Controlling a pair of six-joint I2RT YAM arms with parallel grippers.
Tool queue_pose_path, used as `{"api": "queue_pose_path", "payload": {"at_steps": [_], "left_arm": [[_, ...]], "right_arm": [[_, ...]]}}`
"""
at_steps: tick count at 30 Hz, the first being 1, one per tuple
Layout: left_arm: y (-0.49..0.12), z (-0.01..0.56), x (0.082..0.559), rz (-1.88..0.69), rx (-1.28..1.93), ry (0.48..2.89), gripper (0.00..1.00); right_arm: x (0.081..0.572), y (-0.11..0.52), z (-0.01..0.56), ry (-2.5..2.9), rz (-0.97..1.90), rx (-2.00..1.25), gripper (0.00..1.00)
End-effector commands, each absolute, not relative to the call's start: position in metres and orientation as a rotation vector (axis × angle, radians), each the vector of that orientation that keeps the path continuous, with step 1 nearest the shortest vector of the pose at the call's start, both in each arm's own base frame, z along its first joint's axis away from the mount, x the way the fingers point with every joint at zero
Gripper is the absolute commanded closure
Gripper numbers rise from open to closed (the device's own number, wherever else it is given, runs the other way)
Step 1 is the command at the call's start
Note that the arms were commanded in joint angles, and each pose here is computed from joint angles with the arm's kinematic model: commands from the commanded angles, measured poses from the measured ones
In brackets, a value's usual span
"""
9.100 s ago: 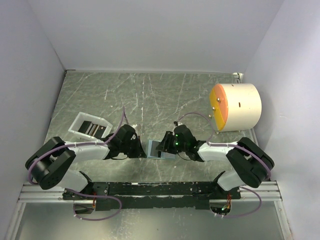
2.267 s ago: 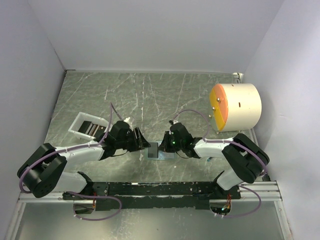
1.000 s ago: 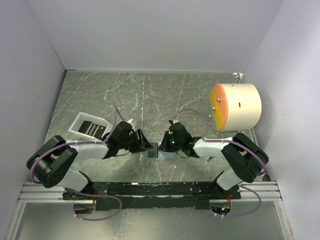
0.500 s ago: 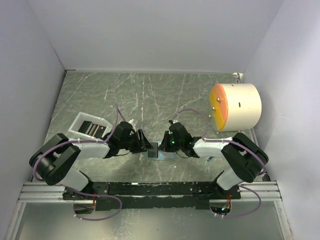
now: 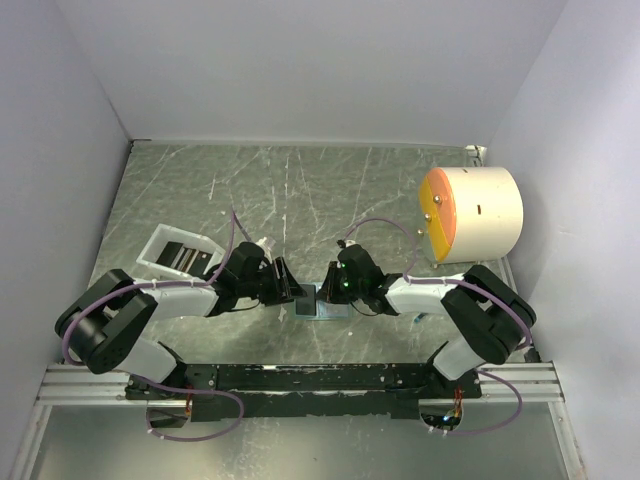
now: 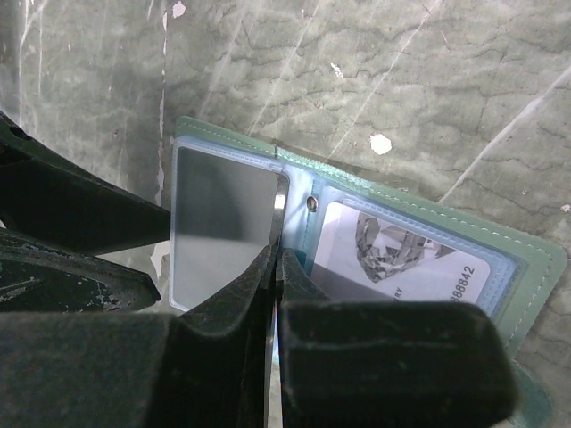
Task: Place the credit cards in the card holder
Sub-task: Turn over the card slot in the card holder.
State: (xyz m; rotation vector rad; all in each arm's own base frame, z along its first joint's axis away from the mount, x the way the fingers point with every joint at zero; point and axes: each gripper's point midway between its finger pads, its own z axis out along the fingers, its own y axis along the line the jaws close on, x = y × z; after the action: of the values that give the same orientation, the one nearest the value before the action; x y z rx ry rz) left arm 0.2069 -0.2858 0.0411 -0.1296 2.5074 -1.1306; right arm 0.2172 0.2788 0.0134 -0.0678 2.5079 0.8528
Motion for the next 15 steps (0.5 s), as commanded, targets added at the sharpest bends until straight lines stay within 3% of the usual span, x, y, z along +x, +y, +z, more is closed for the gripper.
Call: {"api": "queue_pose_path", "payload": {"at_steps": [1, 15], "left_arm": [[-0.2928, 0.0554, 0.2135, -1.171, -0.096, 2.466, 0.40], [-0.2858, 0.0505, 0.2134, -1.119, -0.118, 2.483, 0.40]], "right_arm": [[0.2041, 0.2598, -0.0163, 2.614, 0.717, -0.073, 0.97], [0.2028, 0.2608, -0.0184, 2.619, 0.716, -0.077, 0.97]]}}
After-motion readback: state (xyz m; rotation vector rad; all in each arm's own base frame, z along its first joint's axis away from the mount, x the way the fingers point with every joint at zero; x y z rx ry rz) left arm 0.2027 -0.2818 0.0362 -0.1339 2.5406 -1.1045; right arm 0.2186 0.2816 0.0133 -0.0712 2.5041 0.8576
